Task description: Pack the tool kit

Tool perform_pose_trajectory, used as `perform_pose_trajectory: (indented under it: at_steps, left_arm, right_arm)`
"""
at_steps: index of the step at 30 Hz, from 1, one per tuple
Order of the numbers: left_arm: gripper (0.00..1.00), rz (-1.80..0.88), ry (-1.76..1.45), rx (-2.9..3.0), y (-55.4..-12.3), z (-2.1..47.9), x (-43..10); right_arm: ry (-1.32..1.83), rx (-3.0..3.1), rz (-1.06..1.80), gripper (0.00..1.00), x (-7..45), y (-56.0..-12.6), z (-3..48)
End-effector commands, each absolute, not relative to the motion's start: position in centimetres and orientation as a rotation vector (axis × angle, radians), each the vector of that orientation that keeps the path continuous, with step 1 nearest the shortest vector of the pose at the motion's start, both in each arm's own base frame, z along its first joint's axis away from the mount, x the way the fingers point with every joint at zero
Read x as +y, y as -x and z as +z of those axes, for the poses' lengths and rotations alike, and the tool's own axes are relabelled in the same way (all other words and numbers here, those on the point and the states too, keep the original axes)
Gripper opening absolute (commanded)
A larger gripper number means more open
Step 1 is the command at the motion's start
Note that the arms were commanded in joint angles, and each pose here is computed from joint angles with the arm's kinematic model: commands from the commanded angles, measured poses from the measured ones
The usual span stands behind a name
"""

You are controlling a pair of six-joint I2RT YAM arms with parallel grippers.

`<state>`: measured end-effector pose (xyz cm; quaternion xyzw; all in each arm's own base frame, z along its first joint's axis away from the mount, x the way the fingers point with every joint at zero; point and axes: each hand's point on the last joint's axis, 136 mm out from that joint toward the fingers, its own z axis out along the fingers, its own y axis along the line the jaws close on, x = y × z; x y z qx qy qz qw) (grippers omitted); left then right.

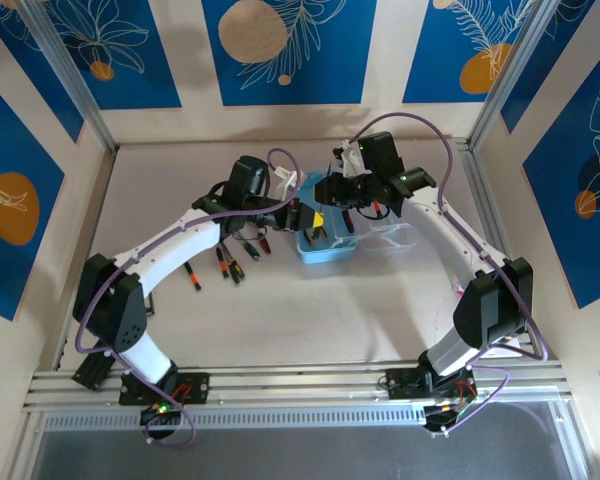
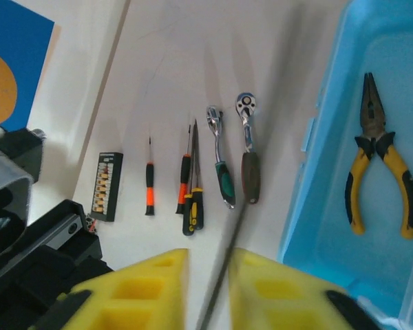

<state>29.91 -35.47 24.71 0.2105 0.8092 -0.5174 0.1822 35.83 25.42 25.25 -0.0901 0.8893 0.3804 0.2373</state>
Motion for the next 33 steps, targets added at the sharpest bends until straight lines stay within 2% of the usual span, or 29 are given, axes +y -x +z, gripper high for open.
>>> perform_pose_trajectory:
  at_steps: [1,2,3,4,5,8,10,11,14,20,26,33]
  left_arm:
    - [0.00,-1.478,-0.648,2.219,-29.9,26.5,-36.2]
    - [0.00,-1.473,-0.644,2.226,-30.0,26.3,-36.2]
    - [0.00,-1.470,-0.645,2.229,-30.0,26.3,-36.2]
    - [0.05,-1.458,-0.642,2.237,-30.1,26.1,-36.1]
    - [0.23,-1.432,-0.639,2.248,-30.2,26.0,-35.9]
    - [0.69,-1.281,-0.623,2.314,-30.9,25.0,-34.3]
    - [0.92,-1.113,-0.584,2.391,-31.7,23.8,-32.0]
    - [1.00,-1.020,-0.548,2.428,-32.3,23.3,-30.3]
    - [1.00,-0.754,-0.387,2.558,-34.1,20.8,-24.4]
    - [1.00,-0.455,-0.143,2.720,-34.9,17.2,-15.2]
    - [1.00,-0.283,-0.094,2.775,-34.1,15.6,-11.4]
    - [1.00,-0.272,-0.066,2.805,-33.7,14.2,-10.7]
  right_arm:
    - [0.263,2.409,1.066,0.07,25.9,-35.8,26.6]
    - [0.258,2.411,1.066,0.01,25.8,-35.8,26.6]
    - [0.254,2.413,1.064,0.00,25.7,-35.8,26.5]
    - [0.251,2.414,1.061,0.00,25.5,-35.9,26.5]
    - [0.247,2.421,1.053,0.00,25.2,-35.9,26.4]
    - [0.229,2.427,0.985,0.00,23.0,-36.3,26.5]
    - [0.200,2.441,0.890,0.00,20.2,-36.9,26.7]
    - [0.186,2.453,0.832,0.00,18.6,-37.2,26.9]
    - [0.142,2.488,0.621,0.00,13.6,-38.3,27.1]
    - [0.117,2.572,0.205,0.00,6.8,-40.4,25.4]
    - [0.155,2.616,-0.030,0.00,4.2,-42.9,23.3]
    - [0.233,2.640,-0.156,0.00,3.8,-45.2,21.3]
